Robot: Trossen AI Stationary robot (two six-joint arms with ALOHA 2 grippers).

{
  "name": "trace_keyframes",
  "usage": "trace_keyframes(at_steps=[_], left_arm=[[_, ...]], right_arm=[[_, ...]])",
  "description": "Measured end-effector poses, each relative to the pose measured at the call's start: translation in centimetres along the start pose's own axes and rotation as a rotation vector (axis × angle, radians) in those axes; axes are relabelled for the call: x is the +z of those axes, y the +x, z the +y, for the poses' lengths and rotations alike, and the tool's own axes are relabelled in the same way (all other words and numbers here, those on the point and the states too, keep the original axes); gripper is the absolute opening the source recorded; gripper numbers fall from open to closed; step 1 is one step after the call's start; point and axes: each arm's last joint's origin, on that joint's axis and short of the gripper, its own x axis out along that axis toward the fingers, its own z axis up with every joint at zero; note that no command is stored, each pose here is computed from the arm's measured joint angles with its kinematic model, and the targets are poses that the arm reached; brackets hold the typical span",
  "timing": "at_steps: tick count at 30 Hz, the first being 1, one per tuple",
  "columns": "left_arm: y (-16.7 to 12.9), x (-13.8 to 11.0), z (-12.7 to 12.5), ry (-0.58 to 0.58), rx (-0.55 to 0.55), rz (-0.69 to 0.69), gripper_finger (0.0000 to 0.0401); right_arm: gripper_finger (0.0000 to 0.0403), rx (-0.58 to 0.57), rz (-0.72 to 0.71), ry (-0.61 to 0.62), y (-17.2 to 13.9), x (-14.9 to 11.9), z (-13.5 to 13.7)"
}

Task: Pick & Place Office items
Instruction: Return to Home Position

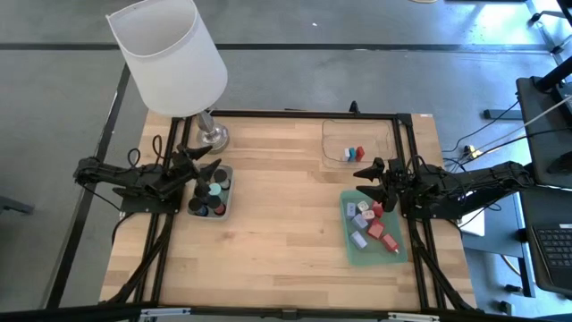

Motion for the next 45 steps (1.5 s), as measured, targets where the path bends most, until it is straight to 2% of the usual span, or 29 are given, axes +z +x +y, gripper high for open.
trace_keyframes(at_steps=[13, 27, 32, 35, 40, 45], left_arm=[[0.0, 0.0, 0.0, 0.0, 0.0, 0.0, 0.0281], [0.0, 0.0, 0.0, 0.0, 0.0, 0.0, 0.0281], [0.0, 0.0, 0.0, 0.0, 0.0, 0.0, 0.0281], [0.0, 0.0, 0.0, 0.0, 0.0, 0.0, 0.0281], [0.0, 0.0, 0.0, -0.001, 0.0, 0.0, 0.0281], [0.0, 0.0, 0.0, -0.001, 0.0, 0.0, 0.0281]], right_arm=[[0.0281, 0.017, -0.032, 0.0, -0.4, 0.3, 0.1], [0.0281, 0.125, -0.322, -0.348, -2.6, 2.9, 1.1], [0.0281, 0.137, -0.369, -0.35, -3.1, 3.2, 1.2], [0.0281, 0.145, -0.4, -0.344, -3.0, 2.4, 0.8], [0.0281, 0.149, -0.393, -0.314, -2.9, 2.3, 0.8], [0.0281, 0.132, -0.41, -0.388, -3.0, 2.4, 0.7]])
